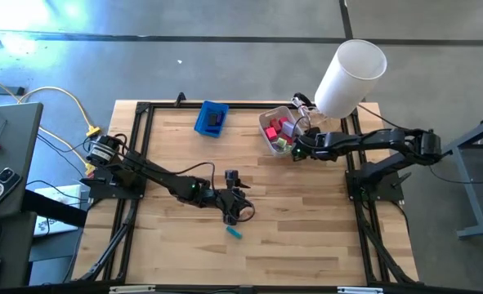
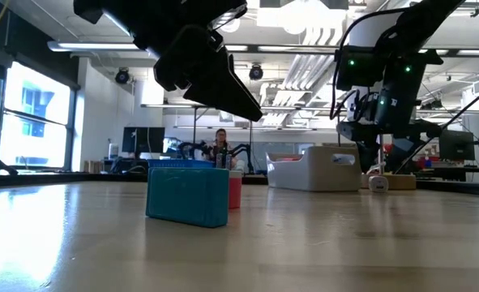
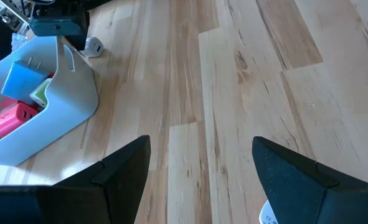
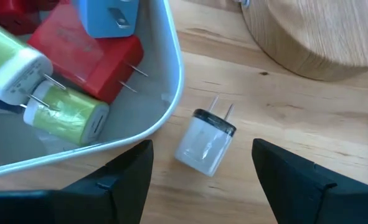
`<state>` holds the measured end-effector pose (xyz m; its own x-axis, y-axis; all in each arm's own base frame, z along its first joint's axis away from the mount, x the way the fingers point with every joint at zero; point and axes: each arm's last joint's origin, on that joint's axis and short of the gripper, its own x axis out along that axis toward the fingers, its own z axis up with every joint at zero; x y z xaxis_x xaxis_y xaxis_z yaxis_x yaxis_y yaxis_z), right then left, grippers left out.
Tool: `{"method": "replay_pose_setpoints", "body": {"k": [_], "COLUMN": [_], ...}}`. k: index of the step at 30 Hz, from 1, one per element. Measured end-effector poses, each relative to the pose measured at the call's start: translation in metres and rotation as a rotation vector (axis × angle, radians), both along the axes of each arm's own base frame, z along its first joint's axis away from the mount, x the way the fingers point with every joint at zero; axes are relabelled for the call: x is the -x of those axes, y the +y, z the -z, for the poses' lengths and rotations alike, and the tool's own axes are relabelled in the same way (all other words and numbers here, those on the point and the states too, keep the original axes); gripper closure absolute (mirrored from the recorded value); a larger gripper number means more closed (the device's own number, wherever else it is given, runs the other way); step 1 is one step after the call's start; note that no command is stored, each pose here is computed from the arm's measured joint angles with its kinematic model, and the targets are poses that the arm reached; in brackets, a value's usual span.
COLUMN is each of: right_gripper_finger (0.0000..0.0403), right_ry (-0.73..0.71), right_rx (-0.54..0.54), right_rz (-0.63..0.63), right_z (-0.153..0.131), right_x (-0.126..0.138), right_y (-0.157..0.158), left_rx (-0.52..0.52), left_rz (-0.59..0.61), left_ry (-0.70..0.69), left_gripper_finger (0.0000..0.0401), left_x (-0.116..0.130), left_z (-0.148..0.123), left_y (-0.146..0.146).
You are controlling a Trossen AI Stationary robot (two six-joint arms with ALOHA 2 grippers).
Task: Pick & Place Office items
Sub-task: Put the white charger adapter into the white bin
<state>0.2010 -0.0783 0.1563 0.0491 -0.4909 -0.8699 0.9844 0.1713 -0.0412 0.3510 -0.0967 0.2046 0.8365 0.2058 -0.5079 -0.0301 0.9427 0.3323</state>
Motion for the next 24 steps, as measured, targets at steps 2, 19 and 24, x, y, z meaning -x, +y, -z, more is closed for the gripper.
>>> {"method": "replay_pose_setpoints", "body": {"k": [2,19,24], "right_gripper_finger": [0.0141,0.0141,0.0143], "right_ry": [0.005,0.054,0.080], "right_rx": [-0.001,0.007,0.007], "right_rz": [0.000,-0.015,-0.021], "right_z": [0.001,0.028,0.032], "right_x": [0.000,-0.015,-0.015], "right_y": [0.000,-0.007,-0.007], "left_rx": [0.000,-0.003,-0.004], "left_rz": [0.000,-0.002,-0.002], "left_ry": [0.000,0.004,0.005], "left_gripper_finger": [0.0129,0.0129,0.0129], "left_x": [0.000,0.000,0.000], "left_z": [0.000,0.000,0.000], "left_y": [0.000,0.000,0.000]}}
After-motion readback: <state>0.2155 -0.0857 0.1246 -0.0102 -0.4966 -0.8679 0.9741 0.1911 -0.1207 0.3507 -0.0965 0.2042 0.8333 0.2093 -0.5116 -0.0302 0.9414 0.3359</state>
